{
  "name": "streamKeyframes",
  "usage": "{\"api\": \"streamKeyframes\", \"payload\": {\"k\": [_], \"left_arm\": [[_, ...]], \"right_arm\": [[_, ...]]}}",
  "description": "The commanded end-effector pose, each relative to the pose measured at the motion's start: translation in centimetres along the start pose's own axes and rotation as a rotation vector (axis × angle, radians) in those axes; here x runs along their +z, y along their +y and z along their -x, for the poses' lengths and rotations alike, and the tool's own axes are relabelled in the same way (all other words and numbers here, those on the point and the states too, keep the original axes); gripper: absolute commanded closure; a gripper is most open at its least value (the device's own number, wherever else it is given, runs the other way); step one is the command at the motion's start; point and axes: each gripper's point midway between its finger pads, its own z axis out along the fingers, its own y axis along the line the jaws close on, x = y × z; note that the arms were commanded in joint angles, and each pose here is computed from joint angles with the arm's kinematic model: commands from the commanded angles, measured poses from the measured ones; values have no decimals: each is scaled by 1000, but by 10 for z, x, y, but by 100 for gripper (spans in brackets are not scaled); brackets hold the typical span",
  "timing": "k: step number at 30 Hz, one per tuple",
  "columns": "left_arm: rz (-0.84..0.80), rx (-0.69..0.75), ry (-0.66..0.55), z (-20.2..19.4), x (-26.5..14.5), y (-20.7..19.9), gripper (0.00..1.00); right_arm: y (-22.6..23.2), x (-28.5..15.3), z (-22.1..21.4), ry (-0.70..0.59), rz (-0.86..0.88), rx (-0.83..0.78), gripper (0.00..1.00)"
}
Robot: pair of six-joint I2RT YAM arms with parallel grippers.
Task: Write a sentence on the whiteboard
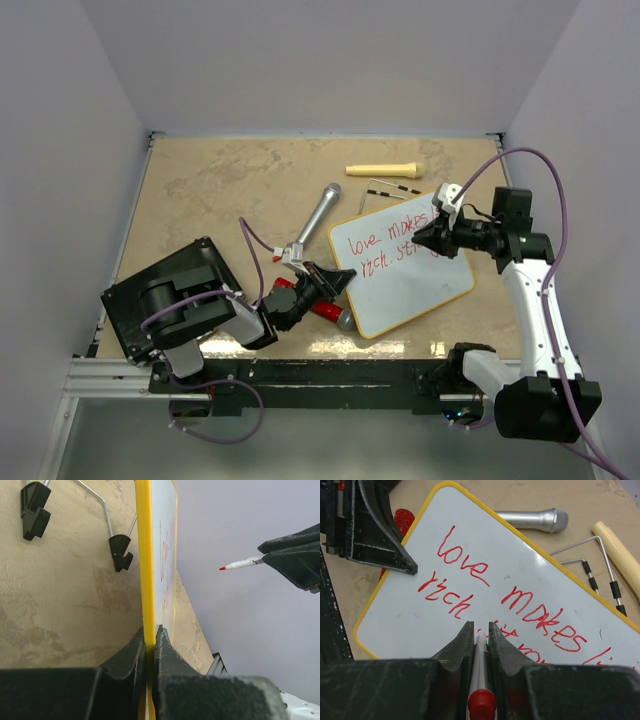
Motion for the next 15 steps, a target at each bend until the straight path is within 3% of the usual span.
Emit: {"api": "streamKeyframes", "payload": {"k": [1, 15], "left_arm": [[-31, 129, -21, 7, 2, -5, 100], [-38, 126, -19, 6, -2, -4, 100]], "right_arm": [[16, 1, 9, -62, 68, -38, 100], [16, 5, -4, -45, 82, -30, 100]]}}
